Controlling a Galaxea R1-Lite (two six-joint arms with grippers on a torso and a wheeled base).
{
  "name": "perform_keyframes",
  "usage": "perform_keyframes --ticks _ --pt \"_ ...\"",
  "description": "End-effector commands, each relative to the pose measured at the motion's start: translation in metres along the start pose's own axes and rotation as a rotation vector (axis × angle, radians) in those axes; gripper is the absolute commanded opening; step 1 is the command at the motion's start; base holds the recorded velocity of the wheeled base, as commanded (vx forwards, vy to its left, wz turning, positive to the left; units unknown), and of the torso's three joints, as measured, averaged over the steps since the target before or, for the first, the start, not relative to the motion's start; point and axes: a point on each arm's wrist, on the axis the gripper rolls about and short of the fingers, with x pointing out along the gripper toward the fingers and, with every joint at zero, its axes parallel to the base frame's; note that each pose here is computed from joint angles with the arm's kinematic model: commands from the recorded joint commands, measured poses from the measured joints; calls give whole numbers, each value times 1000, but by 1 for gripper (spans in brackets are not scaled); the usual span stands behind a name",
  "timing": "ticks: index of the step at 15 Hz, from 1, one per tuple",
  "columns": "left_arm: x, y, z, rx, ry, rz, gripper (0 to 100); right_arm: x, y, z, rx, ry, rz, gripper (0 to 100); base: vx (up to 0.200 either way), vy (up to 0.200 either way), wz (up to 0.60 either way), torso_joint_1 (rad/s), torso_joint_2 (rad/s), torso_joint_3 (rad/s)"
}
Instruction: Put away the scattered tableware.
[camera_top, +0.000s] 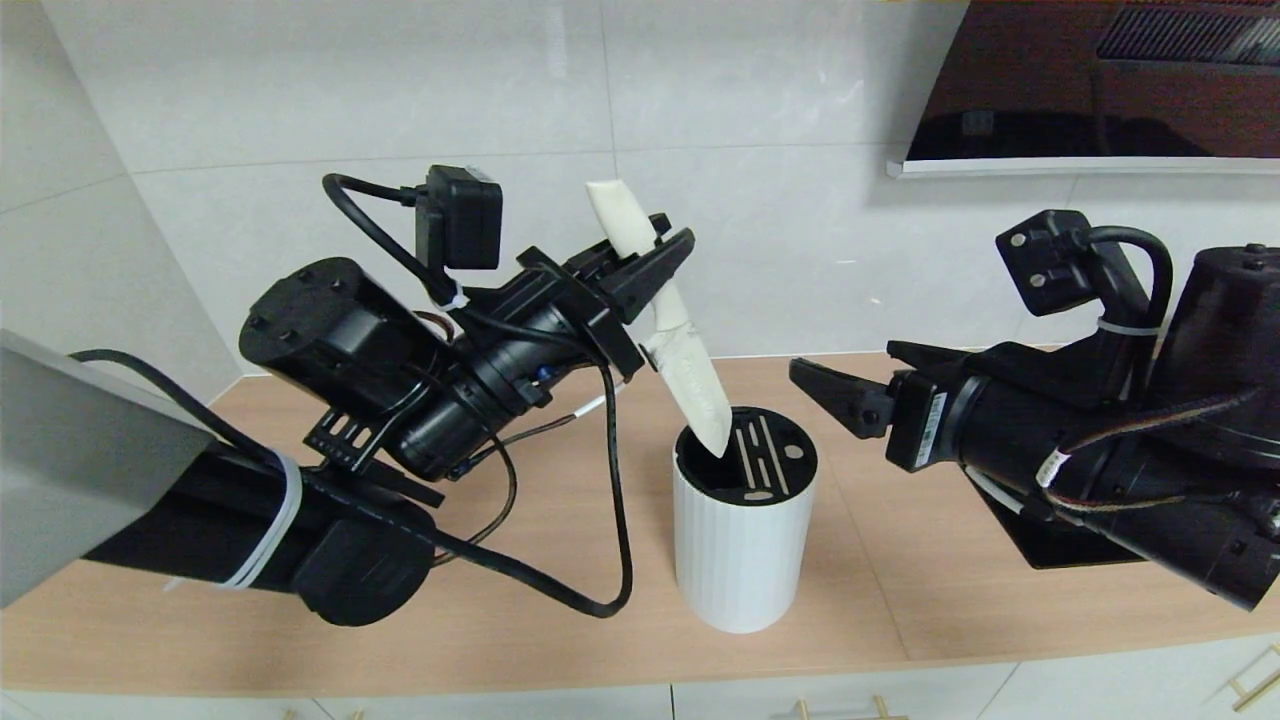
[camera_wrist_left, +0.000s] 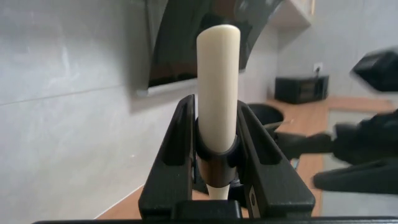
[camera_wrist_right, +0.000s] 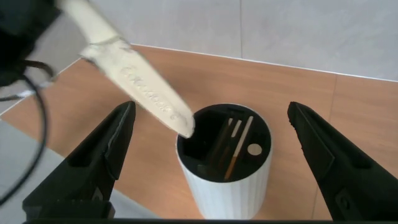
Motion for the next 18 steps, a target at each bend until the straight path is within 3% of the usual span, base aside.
perform_keyframes --ticks 1,5,9,12,18 --pt "-1 0 -11 -7 29 3 0 2 0 -2 -1 8 -1 100 0 0 0 0 0 0" --pt "-5 1 -31 -6 83 2 0 2 0 -3 -2 11 -3 100 0 0 0 0 0 0" --pt "-3 -1 -38 -15 94 -4 0 2 0 -3 -4 12 -3 100 0 0 0 0 0 0" --pt "2 -8 -53 -35 116 -27 0 5 -1 -6 -20 23 -14 100 0 0 0 0 0 0" --pt "5 -11 -80 -58 164 -32 0 7 -1 -9 -26 30 -29 100 0 0 0 0 0 0"
